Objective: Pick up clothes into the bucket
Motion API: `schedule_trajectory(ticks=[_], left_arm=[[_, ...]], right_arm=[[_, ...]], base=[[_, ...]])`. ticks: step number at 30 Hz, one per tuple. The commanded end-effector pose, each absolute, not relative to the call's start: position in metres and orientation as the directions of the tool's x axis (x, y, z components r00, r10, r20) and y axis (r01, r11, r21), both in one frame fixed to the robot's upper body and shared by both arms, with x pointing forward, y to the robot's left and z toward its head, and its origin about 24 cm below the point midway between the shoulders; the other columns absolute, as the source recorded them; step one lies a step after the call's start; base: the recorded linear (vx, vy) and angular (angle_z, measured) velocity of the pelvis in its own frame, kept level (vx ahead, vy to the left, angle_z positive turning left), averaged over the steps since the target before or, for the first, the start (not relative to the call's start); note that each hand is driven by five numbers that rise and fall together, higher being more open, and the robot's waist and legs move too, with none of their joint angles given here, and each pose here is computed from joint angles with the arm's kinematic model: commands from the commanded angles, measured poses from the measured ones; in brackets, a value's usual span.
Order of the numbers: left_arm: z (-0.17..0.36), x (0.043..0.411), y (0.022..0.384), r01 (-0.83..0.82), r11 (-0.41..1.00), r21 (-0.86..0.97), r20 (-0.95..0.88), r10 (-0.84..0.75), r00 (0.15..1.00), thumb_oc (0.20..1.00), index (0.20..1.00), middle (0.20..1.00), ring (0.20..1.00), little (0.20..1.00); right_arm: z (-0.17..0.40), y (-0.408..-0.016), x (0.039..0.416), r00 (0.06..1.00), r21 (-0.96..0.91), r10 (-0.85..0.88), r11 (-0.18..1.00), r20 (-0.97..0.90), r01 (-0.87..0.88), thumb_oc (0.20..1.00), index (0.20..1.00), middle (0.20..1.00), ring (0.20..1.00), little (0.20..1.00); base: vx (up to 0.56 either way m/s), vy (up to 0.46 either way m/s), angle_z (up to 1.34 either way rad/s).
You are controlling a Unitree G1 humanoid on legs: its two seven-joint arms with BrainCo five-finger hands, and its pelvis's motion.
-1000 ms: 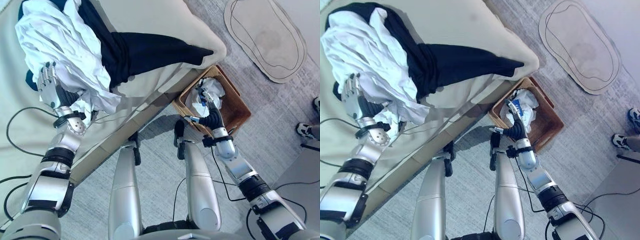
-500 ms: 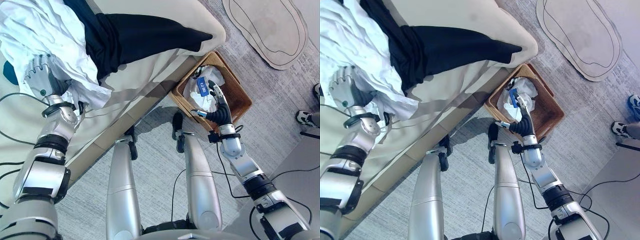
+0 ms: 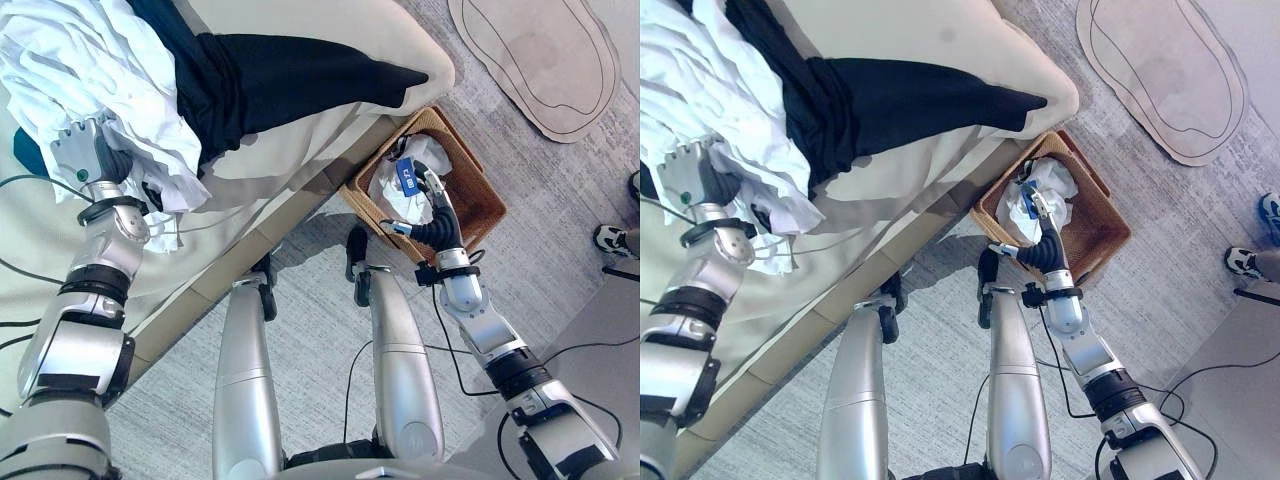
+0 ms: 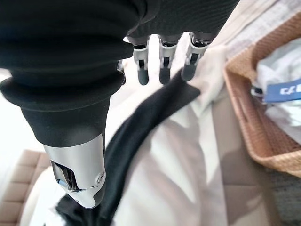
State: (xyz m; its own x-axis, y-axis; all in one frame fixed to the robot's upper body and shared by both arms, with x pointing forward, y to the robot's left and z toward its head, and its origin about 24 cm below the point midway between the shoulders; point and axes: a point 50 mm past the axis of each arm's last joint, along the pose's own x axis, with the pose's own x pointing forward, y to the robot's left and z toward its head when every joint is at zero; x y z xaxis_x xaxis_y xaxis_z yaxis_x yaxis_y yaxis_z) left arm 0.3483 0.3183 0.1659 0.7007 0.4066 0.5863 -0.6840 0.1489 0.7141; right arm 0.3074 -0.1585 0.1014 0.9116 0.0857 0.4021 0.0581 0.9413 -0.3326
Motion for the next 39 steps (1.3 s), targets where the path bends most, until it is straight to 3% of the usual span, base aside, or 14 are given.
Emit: schedule_trajectory(ticks=[1, 9, 17, 24, 28, 30, 39], left_arm=[[0.139, 0.339, 0.312, -0.670, 0.217, 0.710, 0.555, 0.414, 0.722, 0.200, 0.200, 0.200, 0.200, 0.200], [0.113, 0.312, 0.281, -0.668, 0.386, 0.636, 0.576, 0.339, 0.744, 0.200, 0.200, 0.200, 0.200, 0.200], [0.125, 0.281, 0.257, -0.594, 0.543, 0.593, 0.631, 0.145, 0.762, 0.200, 0.200, 0.200, 0.200, 0.200], [0.160, 0.258, 0.224, -0.431, 0.696, 0.575, 0.688, -0.125, 0.715, 0.200, 0.200, 0.200, 0.200, 0.200], [0.174, 0.248, 0.205, -0.286, 0.796, 0.533, 0.701, -0.226, 0.677, 0.200, 0.200, 0.200, 0.200, 0.200], [0.184, 0.241, 0.183, -0.127, 0.843, 0.523, 0.697, -0.337, 0.633, 0.200, 0.200, 0.200, 0.200, 0.200], [0.185, 0.235, 0.159, 0.090, 0.869, 0.487, 0.665, -0.436, 0.606, 0.200, 0.200, 0.200, 0.200, 0.200]], right_arm=[[0.102, -0.163, 0.298, 0.896, -0.321, 0.075, 0.944, 0.438, 0.077, 1.000, 1.000, 1.000, 1.000, 1.000], [0.084, -0.183, 0.296, 0.930, -0.330, -0.023, 0.931, 0.368, 0.153, 1.000, 1.000, 1.000, 1.000, 1.000], [0.068, -0.196, 0.296, 0.958, -0.421, -0.020, 0.895, 0.286, 0.144, 1.000, 1.000, 1.000, 1.000, 1.000], [0.085, -0.165, 0.305, 0.920, -0.600, 0.267, 0.799, 0.286, -0.045, 1.000, 1.000, 1.000, 1.000, 1.000], [0.089, -0.147, 0.305, 0.873, -0.685, 0.419, 0.714, 0.249, -0.147, 1.000, 1.000, 1.000, 1.000, 1.000], [0.093, -0.131, 0.303, 0.821, -0.766, 0.524, 0.616, 0.225, -0.183, 1.000, 1.000, 1.000, 1.000, 1.000], [0.096, -0.091, 0.279, 0.681, -0.662, 0.702, 0.614, 0.208, -0.430, 1.000, 1.000, 1.000, 1.000, 1.000]], base=[[0.04, -0.033, 0.01], [0.08, -0.048, 0.08], [0.14, -0.077, 0.15], [0.11, -0.074, 0.07], [0.09, -0.063, 0.02], [0.10, -0.066, 0.02], [0.07, -0.032, -0.01]])
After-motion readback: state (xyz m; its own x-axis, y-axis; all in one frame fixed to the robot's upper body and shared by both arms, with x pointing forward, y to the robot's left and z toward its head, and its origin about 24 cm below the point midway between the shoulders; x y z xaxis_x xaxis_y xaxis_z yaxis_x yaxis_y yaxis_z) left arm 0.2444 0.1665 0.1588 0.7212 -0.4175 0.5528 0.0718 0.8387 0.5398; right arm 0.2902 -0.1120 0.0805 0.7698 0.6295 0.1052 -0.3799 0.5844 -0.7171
